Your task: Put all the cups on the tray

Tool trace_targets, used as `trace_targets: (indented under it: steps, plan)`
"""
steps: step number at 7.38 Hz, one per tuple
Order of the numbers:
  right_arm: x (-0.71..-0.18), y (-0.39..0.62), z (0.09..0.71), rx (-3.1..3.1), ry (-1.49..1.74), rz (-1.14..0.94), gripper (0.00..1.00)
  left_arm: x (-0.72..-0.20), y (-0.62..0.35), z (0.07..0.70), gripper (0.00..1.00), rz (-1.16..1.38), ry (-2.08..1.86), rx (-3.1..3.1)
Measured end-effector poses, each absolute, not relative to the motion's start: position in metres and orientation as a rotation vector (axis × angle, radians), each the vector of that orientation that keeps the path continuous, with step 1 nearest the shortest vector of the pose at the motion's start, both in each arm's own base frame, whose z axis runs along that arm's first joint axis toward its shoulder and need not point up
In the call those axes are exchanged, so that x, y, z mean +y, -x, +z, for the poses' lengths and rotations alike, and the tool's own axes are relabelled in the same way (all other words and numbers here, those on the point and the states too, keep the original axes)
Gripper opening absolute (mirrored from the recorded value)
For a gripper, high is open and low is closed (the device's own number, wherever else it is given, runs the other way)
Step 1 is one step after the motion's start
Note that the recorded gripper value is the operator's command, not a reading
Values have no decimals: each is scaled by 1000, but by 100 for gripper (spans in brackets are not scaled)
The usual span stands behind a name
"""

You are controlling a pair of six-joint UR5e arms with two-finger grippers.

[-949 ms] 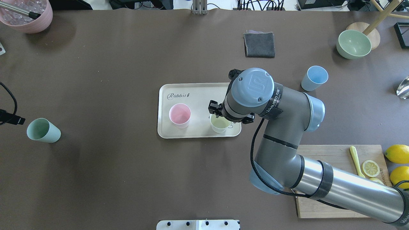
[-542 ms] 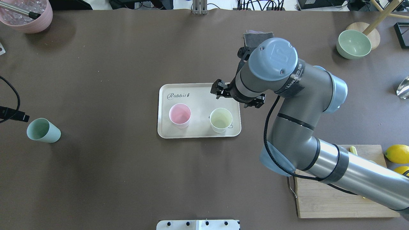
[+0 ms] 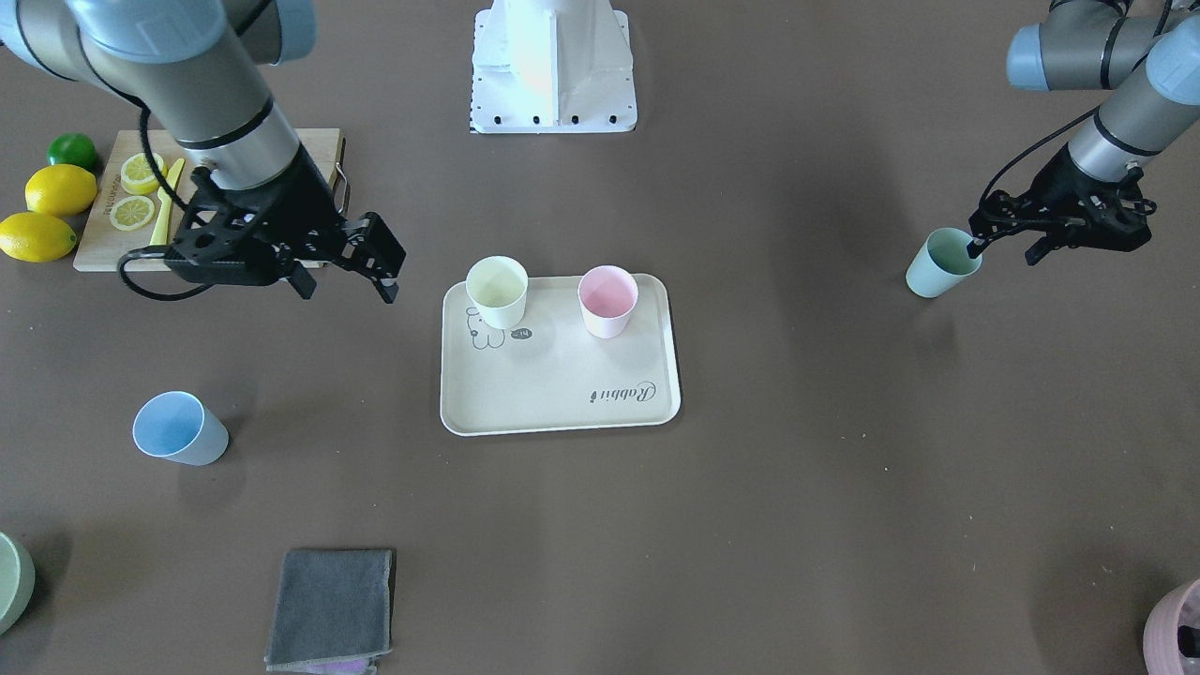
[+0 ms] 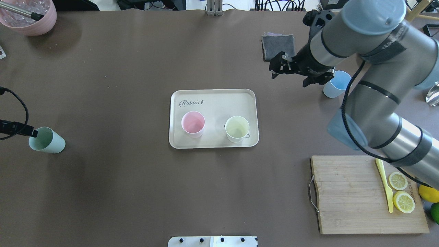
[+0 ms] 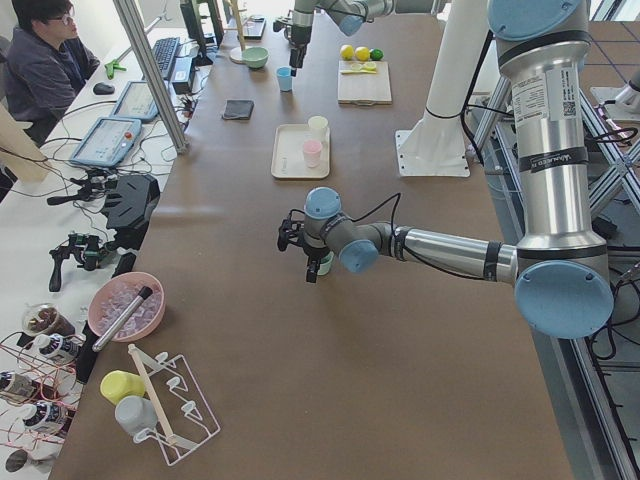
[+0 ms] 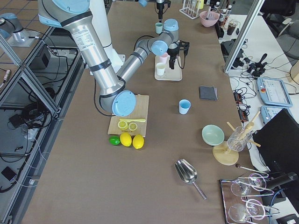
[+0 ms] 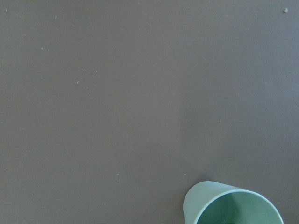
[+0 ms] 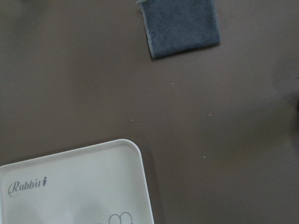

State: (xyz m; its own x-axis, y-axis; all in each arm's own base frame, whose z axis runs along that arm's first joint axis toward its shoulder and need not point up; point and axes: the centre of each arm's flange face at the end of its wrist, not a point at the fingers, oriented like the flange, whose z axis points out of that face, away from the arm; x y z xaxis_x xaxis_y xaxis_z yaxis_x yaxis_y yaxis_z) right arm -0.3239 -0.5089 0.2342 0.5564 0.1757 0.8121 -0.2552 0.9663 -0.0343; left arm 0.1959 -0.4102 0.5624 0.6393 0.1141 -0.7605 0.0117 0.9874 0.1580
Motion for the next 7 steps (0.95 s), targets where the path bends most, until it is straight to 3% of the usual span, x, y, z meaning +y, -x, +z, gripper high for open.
trace_targets:
  steps: [1, 7]
  plan:
    - [-513, 297, 251, -937, -105, 234, 100, -406, -205, 569, 0, 56, -150, 891]
    - [-532, 217, 348, -825, -149, 102, 100, -411, -216, 533, 0, 77, -189, 960]
